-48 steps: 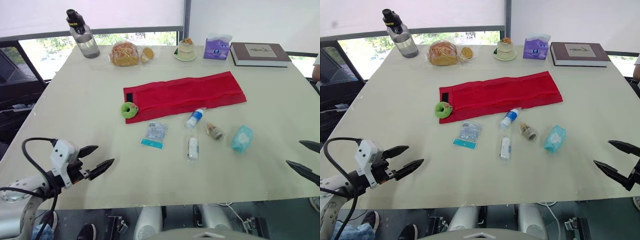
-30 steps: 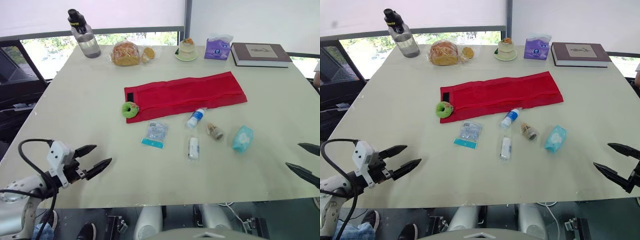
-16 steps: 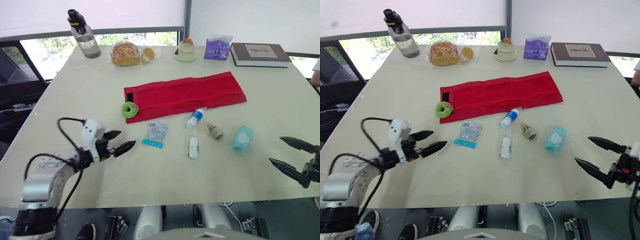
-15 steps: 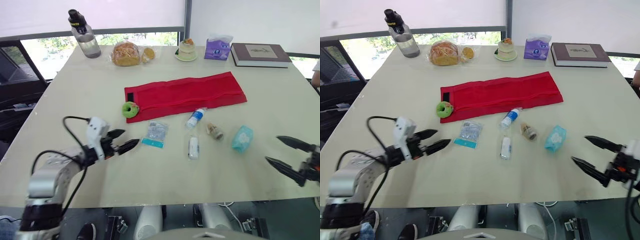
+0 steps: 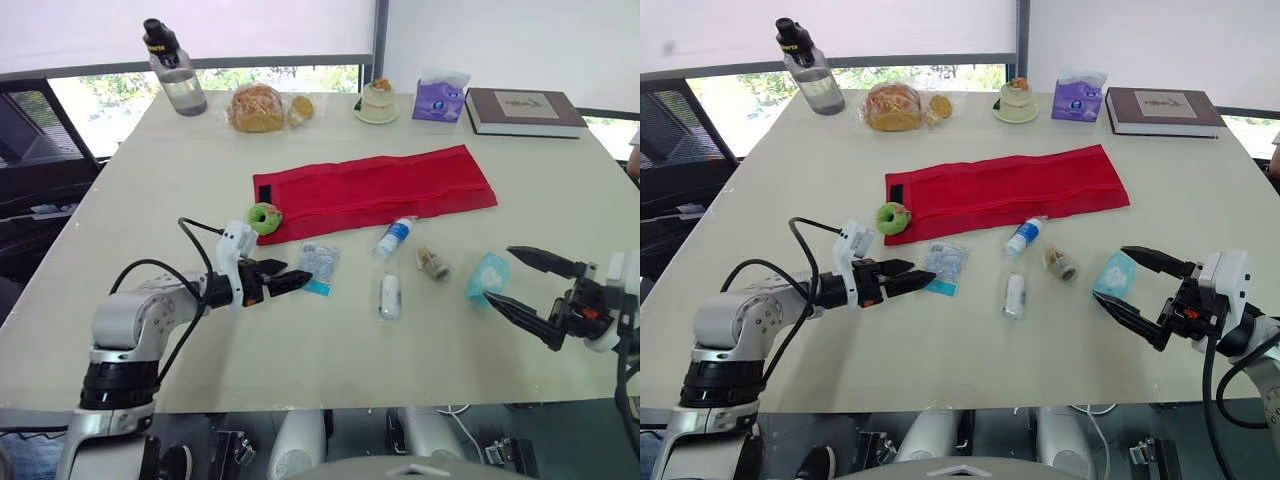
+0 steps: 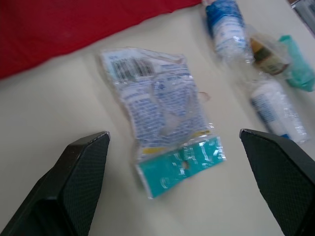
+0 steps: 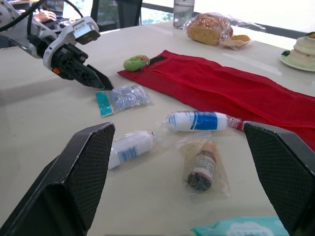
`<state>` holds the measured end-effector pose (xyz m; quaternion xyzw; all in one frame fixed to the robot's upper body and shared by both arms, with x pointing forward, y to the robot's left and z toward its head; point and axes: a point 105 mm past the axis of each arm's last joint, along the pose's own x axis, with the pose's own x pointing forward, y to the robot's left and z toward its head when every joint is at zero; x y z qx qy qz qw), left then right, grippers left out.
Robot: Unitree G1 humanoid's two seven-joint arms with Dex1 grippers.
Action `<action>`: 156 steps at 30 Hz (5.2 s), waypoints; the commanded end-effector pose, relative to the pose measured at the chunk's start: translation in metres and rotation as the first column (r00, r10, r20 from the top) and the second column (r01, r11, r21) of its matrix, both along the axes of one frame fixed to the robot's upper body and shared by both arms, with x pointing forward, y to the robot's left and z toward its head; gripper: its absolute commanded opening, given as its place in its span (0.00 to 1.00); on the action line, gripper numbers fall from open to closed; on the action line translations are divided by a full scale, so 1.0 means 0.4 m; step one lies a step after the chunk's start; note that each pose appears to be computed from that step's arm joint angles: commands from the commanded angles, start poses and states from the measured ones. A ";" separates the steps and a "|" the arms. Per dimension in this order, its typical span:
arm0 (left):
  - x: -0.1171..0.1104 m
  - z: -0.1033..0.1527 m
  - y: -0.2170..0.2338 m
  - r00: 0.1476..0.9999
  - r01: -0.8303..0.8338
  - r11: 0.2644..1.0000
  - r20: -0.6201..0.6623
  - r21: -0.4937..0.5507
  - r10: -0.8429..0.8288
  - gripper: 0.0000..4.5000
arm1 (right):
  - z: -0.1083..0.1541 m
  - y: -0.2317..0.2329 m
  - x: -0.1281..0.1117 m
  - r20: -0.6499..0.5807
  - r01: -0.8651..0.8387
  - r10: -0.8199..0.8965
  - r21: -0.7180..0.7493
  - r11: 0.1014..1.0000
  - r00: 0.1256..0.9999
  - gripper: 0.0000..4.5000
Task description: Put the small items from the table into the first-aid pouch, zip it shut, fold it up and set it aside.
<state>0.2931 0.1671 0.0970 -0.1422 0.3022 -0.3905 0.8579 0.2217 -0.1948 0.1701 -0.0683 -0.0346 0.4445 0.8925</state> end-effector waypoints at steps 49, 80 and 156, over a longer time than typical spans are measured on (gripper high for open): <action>-0.098 0.257 -0.142 0.901 0.414 0.828 0.299 -0.378 -0.315 0.02 | 0.062 0.358 0.073 -0.649 0.113 0.353 0.563 0.819 0.674 1.00; -0.133 0.051 0.093 0.989 0.149 0.985 0.036 -0.084 -0.146 0.70 | 0.061 0.228 0.045 -0.272 -0.182 0.236 0.209 0.961 0.933 1.00; 0.114 0.312 -0.224 0.877 -0.068 0.965 0.446 -0.253 0.179 0.01 | 0.130 0.377 0.225 -0.416 0.092 0.073 0.364 0.927 0.906 1.00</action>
